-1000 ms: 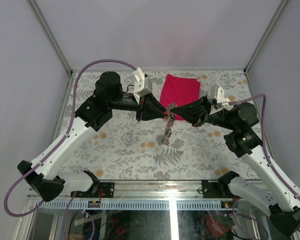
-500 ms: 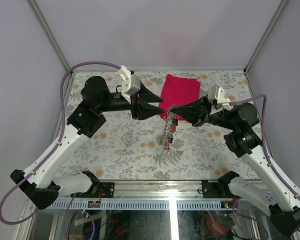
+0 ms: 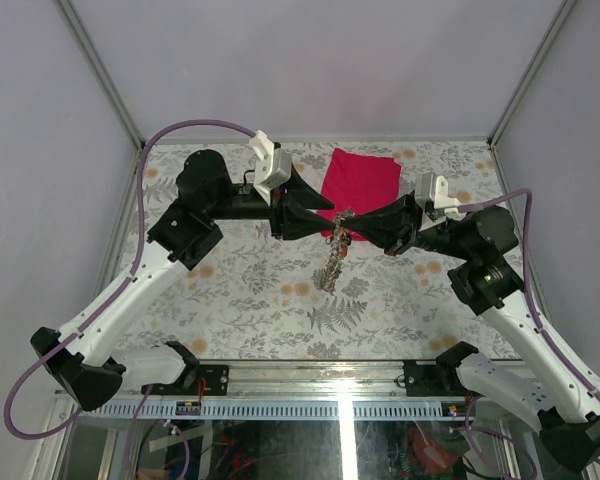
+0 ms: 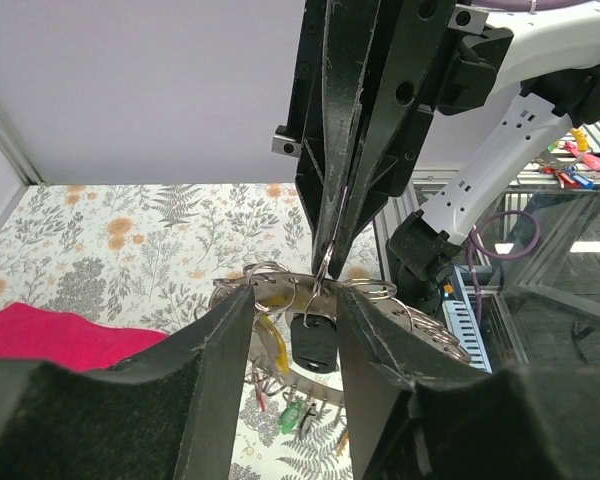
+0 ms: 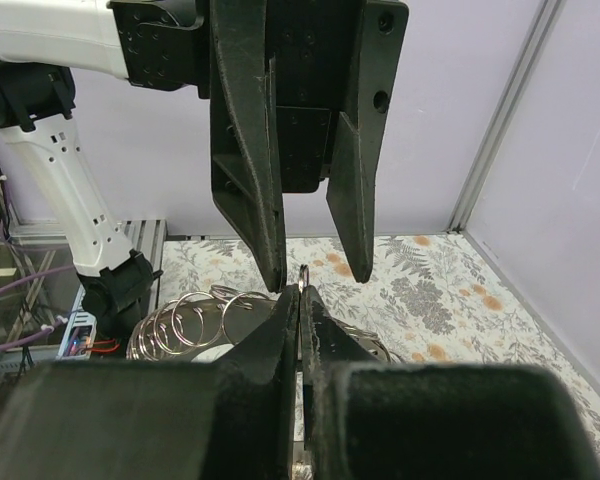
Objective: Put the keys on the keyring
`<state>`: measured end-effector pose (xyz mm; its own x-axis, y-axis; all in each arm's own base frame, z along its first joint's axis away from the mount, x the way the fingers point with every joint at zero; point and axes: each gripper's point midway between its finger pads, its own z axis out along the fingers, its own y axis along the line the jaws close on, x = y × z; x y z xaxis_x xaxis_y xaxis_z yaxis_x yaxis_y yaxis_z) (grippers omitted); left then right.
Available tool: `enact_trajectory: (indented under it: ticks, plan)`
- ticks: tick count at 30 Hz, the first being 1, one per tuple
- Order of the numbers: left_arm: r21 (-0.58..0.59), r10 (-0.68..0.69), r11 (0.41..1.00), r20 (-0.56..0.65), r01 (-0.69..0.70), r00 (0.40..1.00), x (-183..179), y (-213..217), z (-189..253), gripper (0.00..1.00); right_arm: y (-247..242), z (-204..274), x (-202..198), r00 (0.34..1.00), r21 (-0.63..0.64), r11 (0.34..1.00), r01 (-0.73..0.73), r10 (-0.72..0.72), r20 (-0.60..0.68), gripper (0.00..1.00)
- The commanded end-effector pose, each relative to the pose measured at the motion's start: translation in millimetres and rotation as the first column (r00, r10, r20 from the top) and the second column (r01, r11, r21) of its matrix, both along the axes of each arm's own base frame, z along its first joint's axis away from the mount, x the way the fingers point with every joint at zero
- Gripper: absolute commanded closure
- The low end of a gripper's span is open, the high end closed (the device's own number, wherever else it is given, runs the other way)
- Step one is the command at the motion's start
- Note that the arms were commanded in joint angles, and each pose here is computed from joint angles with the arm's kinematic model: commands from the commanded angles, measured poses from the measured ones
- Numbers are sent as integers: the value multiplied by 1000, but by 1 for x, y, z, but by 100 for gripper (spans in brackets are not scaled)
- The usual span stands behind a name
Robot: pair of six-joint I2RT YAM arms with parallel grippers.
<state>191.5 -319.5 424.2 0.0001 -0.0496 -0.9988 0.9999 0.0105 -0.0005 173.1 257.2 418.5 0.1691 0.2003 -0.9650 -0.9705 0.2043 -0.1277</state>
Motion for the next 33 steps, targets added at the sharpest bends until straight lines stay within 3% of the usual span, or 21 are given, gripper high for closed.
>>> enact_trajectory:
  ticks: [1,14,19,22,26,31,33]
  plan:
    - [-46,-28,998,45,30,999,-2,-1,13,61,-5,39,-15,992,71,997,-30,21,122,100]
    - [-29,-84,996,26,84,996,-4,-7,5,70,-5,38,-15,992,77,997,-27,18,121,100]
    - [-18,-99,995,15,99,995,-4,-9,1,85,-5,39,-15,993,79,996,-29,20,119,100]
    - [-18,-98,995,17,99,995,-4,-8,2,99,-4,37,-13,993,75,997,-29,20,114,100]
    - [6,-73,997,13,73,997,-2,-6,1,100,-5,35,-12,994,63,998,-18,11,113,100]
    - [134,15,991,41,-21,999,12,2,-13,100,-11,25,-4,991,-14,998,62,-60,115,77]
    - [199,72,977,47,-79,996,22,6,-26,100,-14,15,6,990,-54,992,116,-111,87,72]
